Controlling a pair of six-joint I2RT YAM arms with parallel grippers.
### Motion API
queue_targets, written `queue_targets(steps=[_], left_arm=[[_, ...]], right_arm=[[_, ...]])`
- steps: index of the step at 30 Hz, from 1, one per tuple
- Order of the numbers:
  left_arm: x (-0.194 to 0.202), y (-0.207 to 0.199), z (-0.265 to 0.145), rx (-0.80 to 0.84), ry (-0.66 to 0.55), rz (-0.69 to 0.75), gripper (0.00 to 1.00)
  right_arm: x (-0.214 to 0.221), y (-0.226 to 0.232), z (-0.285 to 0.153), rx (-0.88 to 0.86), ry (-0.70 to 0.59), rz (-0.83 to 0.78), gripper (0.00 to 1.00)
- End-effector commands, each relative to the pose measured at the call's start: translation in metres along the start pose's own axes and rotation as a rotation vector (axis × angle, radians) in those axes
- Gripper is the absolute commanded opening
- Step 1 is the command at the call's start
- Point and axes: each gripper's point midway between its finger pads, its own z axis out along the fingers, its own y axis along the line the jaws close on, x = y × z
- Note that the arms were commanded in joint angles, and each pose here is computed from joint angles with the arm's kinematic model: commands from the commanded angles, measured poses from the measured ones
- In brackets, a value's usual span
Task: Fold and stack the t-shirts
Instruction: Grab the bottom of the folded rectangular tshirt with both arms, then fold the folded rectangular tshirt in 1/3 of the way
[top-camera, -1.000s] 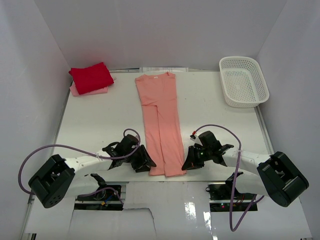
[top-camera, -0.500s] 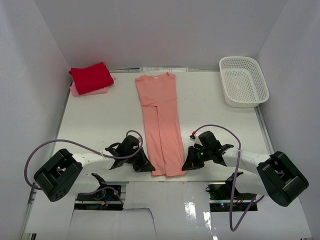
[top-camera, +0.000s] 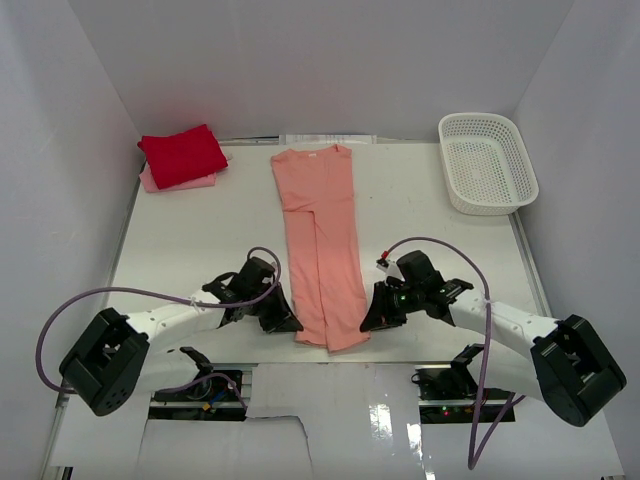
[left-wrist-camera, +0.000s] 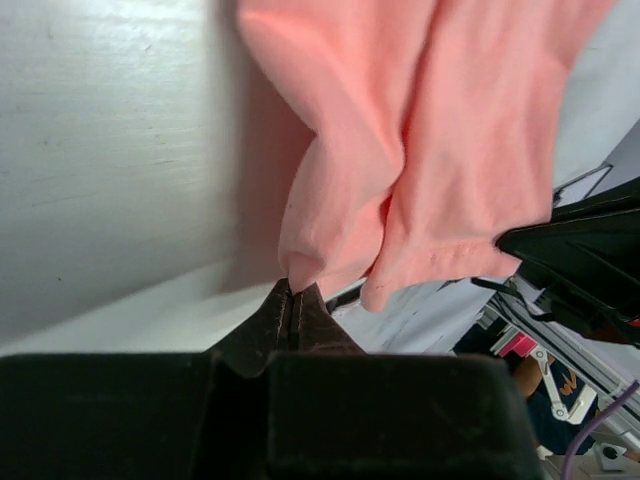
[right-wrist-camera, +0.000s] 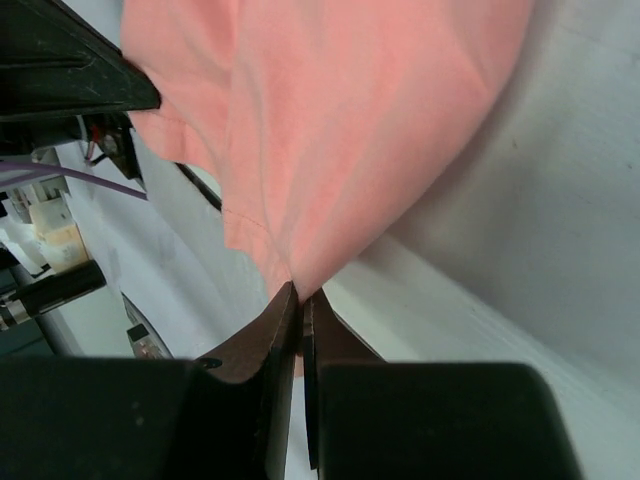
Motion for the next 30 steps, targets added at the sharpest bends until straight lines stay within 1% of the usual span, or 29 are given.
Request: queue_targets(steps=[1, 6, 12, 14, 19, 27, 30], left_arm=[[-0.015, -0.020, -0.020, 0.034, -0.050, 0.030, 0.00], [-0.021, -0.027, -0.026, 0.057, -0.053, 0.024, 0.00], [-0.037, -0.033, -0.040, 0.067, -0.079, 0.001, 0.00], [-0.051, -0.038, -0.050, 0.078, -0.121, 0.006, 0.00], [-0.082, -0.044, -0.067, 0.092, -0.173, 0.002, 0.00], [-0.125, -0.058, -0.074, 0.093, -0.211, 0.035, 0.00], [-0.145, -0.068, -0.081, 0.104, -0.243, 0.047, 0.00]], right_arm=[[-0.011, 0.022, -0.012, -0.032, -0.012, -0.035, 0.08], [-0.016, 0.029, -0.011, -0.054, 0.003, -0.044, 0.08], [-0.043, 0.048, -0.016, -0.075, -0.036, -0.079, 0.08], [-0.057, 0.055, -0.021, -0.083, -0.063, -0.090, 0.08], [-0.081, 0.058, -0.024, -0.079, -0.077, -0.112, 0.08], [-0.115, 0.062, -0.018, -0.086, -0.082, -0.137, 0.08], [-0.126, 0.062, -0.016, -0.089, -0.081, -0.147, 0.08]])
